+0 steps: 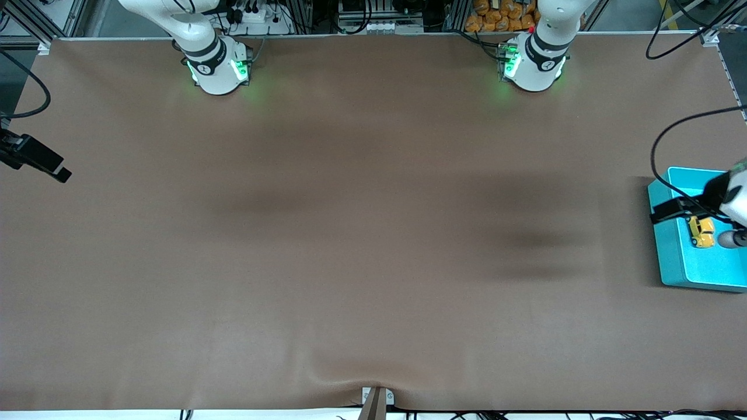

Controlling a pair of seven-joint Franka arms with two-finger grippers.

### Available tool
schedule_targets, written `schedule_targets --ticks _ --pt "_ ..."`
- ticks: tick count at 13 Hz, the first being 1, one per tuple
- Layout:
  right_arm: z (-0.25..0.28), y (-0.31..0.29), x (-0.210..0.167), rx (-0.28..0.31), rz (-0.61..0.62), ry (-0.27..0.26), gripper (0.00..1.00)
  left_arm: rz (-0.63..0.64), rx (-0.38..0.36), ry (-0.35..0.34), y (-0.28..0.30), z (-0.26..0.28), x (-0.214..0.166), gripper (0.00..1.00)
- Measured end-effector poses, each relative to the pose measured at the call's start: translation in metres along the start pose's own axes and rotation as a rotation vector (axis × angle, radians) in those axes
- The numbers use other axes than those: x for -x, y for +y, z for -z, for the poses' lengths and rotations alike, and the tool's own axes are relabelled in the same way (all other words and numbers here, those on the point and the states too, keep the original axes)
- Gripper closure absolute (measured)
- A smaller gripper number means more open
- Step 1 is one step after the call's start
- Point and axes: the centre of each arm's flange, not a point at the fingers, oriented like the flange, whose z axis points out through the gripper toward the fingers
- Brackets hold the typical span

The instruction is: Wind and store yellow beetle car

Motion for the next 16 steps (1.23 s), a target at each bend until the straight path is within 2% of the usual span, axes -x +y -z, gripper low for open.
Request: schedule_targets --ticks 5,11,16 --pt "0.0 0.0 0.0 0.0 0.0 0.0 0.0 -0.029 -0.064 -0.056 0.054 0.045 0.021 0.0" --pt "0.0 -0.001 0.0 0.0 0.001 0.0 0.0 -0.044 -0.056 -0.035 0.078 0.108 0.061 0.0" --pt "0.0 -0.001 0.0 0.0 0.003 0.0 0.0 -0.109 -0.058 -0.045 0.081 0.125 0.078 0.0"
